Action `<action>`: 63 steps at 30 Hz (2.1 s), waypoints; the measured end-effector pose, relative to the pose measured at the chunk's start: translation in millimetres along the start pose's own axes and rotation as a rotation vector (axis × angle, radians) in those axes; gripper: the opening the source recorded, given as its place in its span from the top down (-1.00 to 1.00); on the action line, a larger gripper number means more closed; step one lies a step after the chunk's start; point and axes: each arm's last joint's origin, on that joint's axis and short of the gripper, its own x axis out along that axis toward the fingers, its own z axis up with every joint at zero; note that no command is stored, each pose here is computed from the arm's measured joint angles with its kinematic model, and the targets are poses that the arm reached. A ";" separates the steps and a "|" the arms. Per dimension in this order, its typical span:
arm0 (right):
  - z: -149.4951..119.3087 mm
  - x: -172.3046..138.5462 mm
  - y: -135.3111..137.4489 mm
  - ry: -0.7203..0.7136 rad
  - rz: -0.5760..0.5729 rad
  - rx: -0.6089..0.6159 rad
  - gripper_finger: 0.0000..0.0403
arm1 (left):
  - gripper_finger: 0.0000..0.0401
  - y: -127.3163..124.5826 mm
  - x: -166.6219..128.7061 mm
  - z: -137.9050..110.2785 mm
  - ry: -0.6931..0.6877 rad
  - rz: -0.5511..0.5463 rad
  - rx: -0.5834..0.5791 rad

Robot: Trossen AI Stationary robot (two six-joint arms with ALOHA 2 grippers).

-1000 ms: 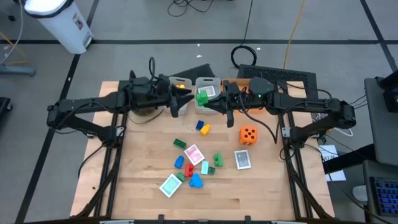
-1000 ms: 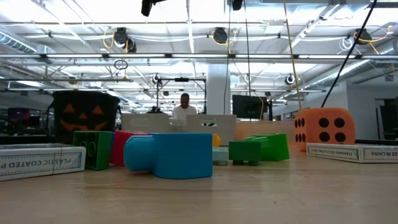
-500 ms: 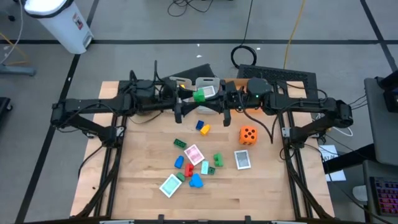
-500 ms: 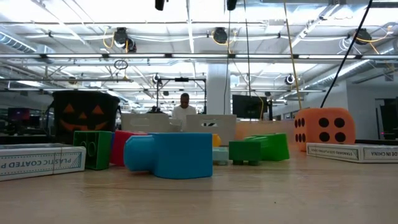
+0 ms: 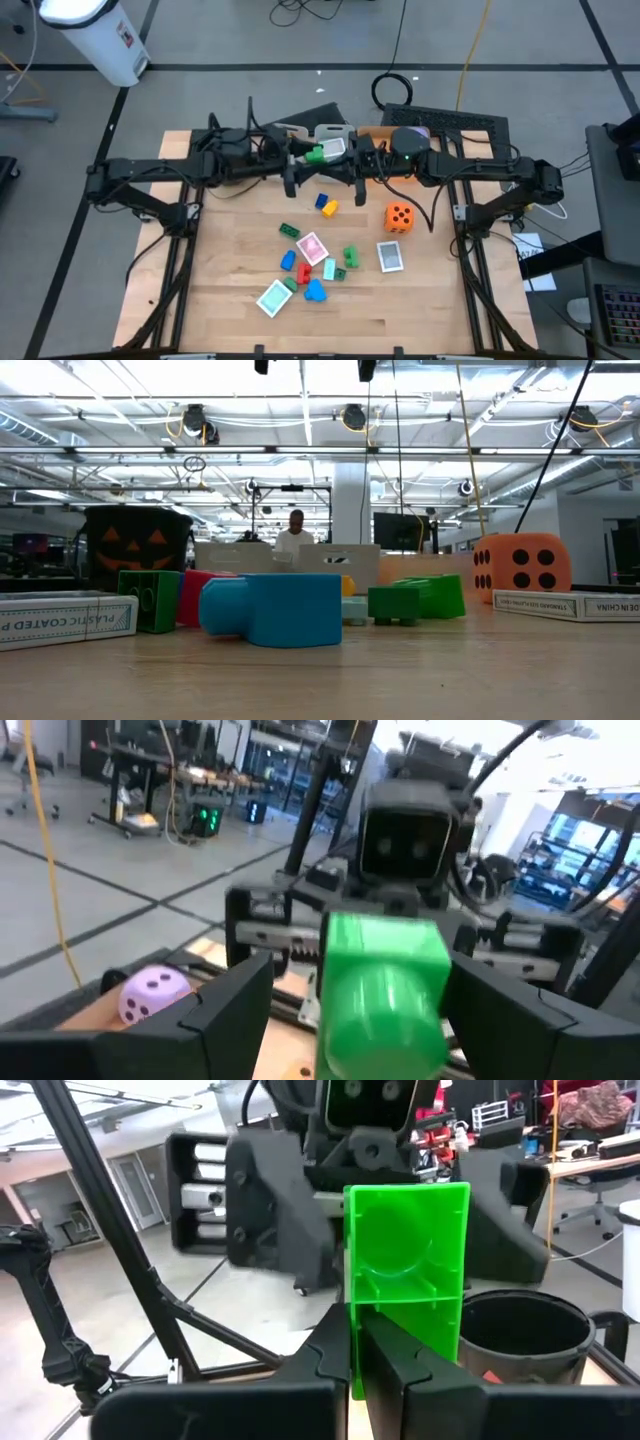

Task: Pick & Place Toys
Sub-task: Put the green game piece into the left gray bin

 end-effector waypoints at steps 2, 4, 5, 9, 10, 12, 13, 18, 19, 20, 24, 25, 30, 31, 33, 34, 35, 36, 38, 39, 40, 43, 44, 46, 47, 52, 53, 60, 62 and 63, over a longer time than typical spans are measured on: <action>-0.1 0.1 0.0 0.001 0.000 0.000 1.00 | -0.42 1.1 0.0 0.2 -0.003 0.015 0.002; 0.0 0.0 -0.1 0.000 -0.001 0.000 1.00 | -0.42 2.3 0.4 -0.4 0.002 0.020 0.002; 0.0 0.0 -0.1 0.000 -0.001 0.000 1.00 | -0.42 2.9 0.4 -0.2 0.003 0.019 0.002; 0.7 0.0 0.1 -0.007 0.001 -0.002 1.00 | -0.42 2.3 0.2 -0.7 0.014 -0.003 0.001; 1.5 0.0 0.3 -0.015 0.003 -0.004 1.00 | -0.42 2.3 0.2 -0.8 0.015 -0.003 0.001; 3.2 -0.1 0.7 -0.032 0.007 -0.008 1.00 | -0.42 2.4 0.2 -0.6 0.013 -0.001 -0.003; 3.8 -0.1 0.9 -0.038 0.009 -0.010 1.00 | -0.42 2.4 0.2 -0.4 0.010 0.002 -0.004; 3.7 -0.1 0.8 -0.037 0.008 -0.010 1.00 | -0.42 2.5 0.1 -0.3 0.009 0.006 -0.004; 3.7 -0.1 0.8 -0.037 0.008 -0.010 1.00 | -0.42 2.5 0.1 -0.2 0.008 0.005 -0.004; 3.6 -0.1 0.8 -0.037 0.008 -0.010 1.00 | -0.42 2.5 0.1 -0.2 0.008 0.005 -0.004; 3.6 -0.1 0.8 -0.037 0.008 -0.010 1.00 | -0.42 2.6 0.1 -0.1 0.006 0.010 -0.004; 3.6 -0.1 0.8 -0.037 0.008 -0.010 1.00 | -0.42 2.6 0.1 -0.1 0.005 0.010 -0.004; 4.0 -0.1 0.9 -0.039 0.008 -0.010 1.00 | -0.28 1.5 -3.3 3.7 -0.011 0.004 0.006; 4.0 -0.1 0.8 -0.039 0.008 -0.010 1.00 | -0.24 1.1 -4.6 4.9 -0.012 0.002 0.009; 4.1 -0.1 0.8 -0.041 0.007 -0.011 1.00 | -0.15 0.7 -8.1 7.0 -0.011 0.000 0.018; 4.3 -0.1 0.8 -0.043 0.008 -0.011 1.00 | -0.12 0.4 -8.7 8.1 -0.018 -0.003 0.025; 4.6 -0.3 0.8 -0.044 0.008 -0.011 1.00 | -0.08 0.1 -9.0 8.7 -0.022 -0.006 0.028; 4.8 -0.4 0.9 -0.044 0.008 -0.011 1.00 | -0.04 0.1 -9.0 8.7 -0.022 -0.007 0.027; 4.5 -0.3 0.7 -0.043 0.006 -0.011 1.00 | 0.02 0.2 -8.8 8.3 -0.019 -0.006 0.024; 4.4 -0.2 0.7 -0.042 0.006 -0.011 1.00 | 0.05 0.2 -8.8 8.2 -0.018 -0.006 0.024; 4.4 -0.2 0.7 -0.042 0.006 -0.011 1.00 | 0.08 0.1 -8.8 8.2 -0.017 -0.010 0.024; 4.3 -0.1 0.8 -0.042 0.008 -0.011 1.00 | 0.16 0.0 -7.9 7.3 -0.009 -0.029 0.025; 4.2 -0.1 0.8 -0.041 0.008 -0.011 1.00 | 0.18 0.1 -7.5 6.9 -0.008 -0.031 0.025; 4.1 -0.2 0.7 -0.040 0.007 -0.010 1.00 | 0.20 0.3 -7.2 6.6 -0.007 -0.030 0.026; 4.2 -0.3 0.7 -0.040 0.007 -0.010 1.00 | 0.21 0.3 -7.2 6.6 -0.007 -0.030 0.028; 4.1 -0.1 0.8 -0.039 0.008 -0.010 1.00 | 0.23 0.3 -7.1 6.5 -0.005 -0.031 0.031; 4.2 -0.3 0.7 -0.040 0.007 -0.010 1.00 | 0.26 0.3 -7.1 6.5 -0.005 -0.031 0.031; 4.2 -0.2 0.9 -0.039 0.011 -0.010 1.00 | 0.34 0.2 -6.9 6.3 -0.003 -0.031 0.030; 4.2 -0.2 0.9 -0.039 0.011 -0.010 1.00 | 0.34 0.2 -6.9 6.3 -0.003 -0.031 0.030; 4.2 -0.2 0.9 -0.040 0.011 -0.010 0.99 | 0.34 0.2 -6.8 6.2 -0.003 -0.032 0.030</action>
